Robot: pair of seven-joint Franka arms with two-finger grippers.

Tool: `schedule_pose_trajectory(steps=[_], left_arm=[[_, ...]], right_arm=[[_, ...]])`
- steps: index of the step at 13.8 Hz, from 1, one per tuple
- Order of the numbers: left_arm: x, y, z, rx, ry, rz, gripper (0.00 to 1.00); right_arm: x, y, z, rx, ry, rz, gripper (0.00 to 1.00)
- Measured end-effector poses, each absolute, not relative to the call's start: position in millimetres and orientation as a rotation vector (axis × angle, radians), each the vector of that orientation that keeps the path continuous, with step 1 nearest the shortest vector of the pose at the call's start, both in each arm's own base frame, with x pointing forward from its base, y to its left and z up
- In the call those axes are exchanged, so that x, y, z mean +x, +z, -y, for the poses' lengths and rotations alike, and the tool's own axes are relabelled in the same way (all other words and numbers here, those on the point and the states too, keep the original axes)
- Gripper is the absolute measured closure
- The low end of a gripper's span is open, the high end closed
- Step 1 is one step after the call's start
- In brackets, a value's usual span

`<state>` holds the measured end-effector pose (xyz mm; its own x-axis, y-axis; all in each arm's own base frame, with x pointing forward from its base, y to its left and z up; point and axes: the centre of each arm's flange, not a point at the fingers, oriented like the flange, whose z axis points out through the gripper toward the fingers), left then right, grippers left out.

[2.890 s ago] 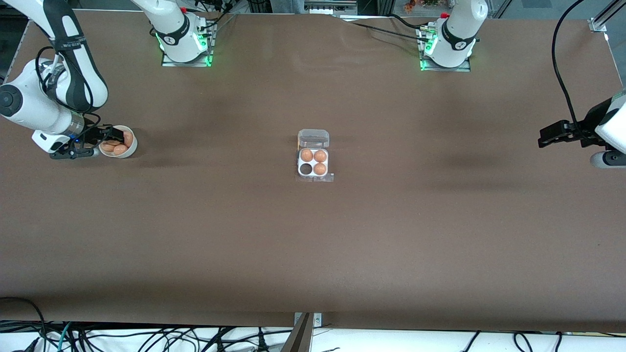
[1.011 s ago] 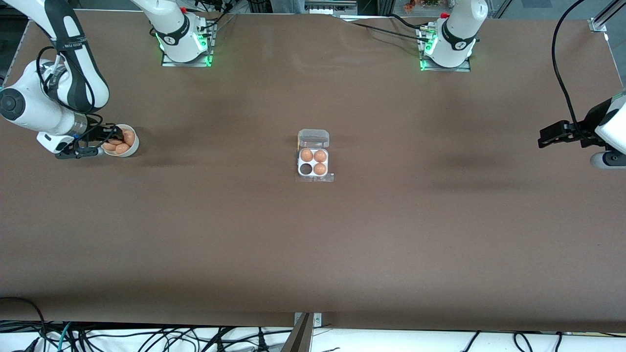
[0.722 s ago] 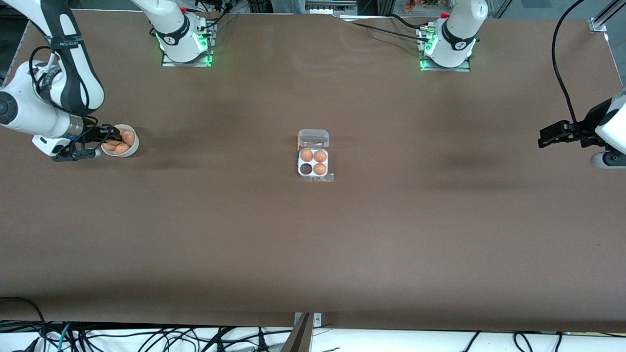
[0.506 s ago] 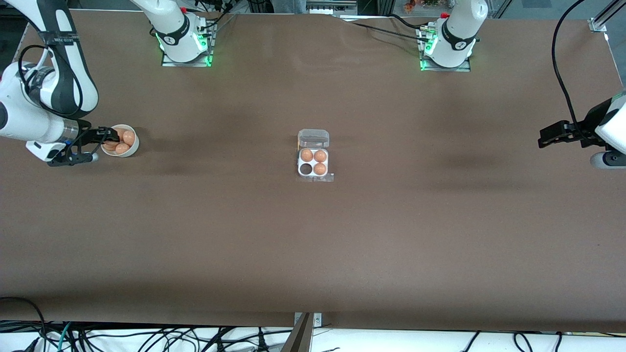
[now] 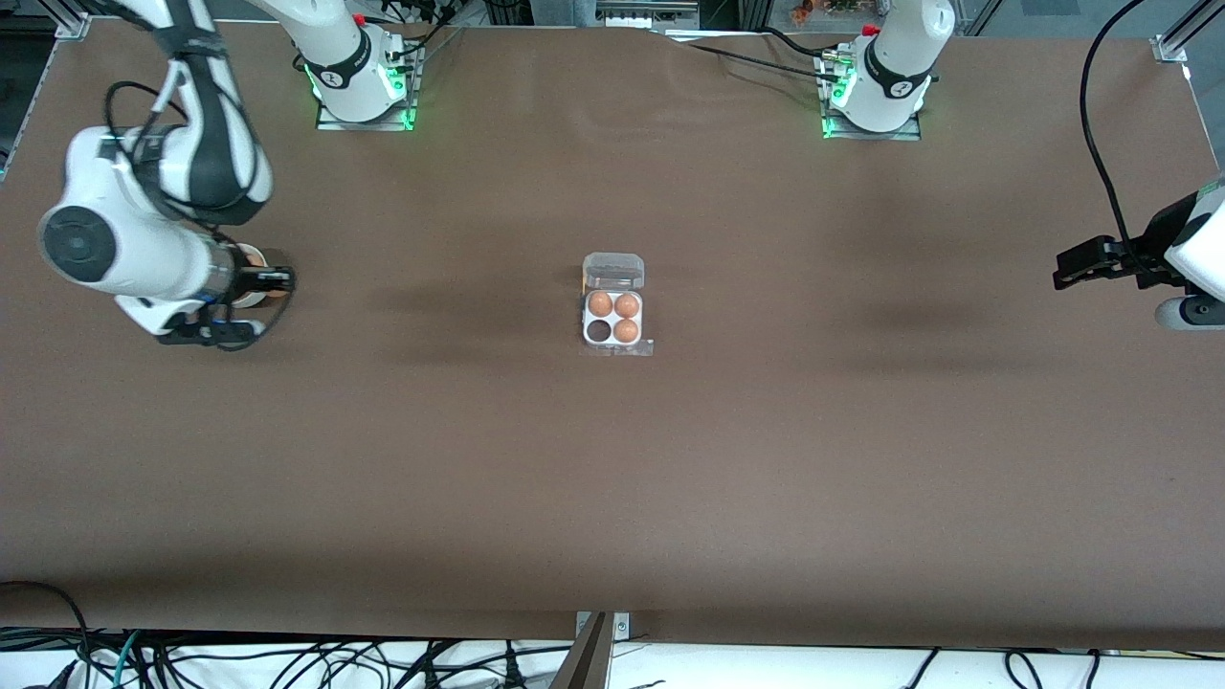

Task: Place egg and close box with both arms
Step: 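Lift the egg and carry it with the right gripper toward the egg box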

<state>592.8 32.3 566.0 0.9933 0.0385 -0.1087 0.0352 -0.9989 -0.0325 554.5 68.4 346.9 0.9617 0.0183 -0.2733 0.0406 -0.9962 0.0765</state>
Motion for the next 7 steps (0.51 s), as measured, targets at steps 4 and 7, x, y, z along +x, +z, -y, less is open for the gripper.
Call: schedule_pose_trajectory(steps=[4,7], left_arm=[[592.8,566.0,-32.3,-3.106,0.170,0.058,0.00],[592.9,565.8,-32.2,-3.106,0.171,0.057,0.00]], right_arm=[[548.3,335.4,-199.8,3.029,-0.404,0.111,0.52],[545.0,322.6,-286.3,3.036,-0.398,0.267,0.52]])
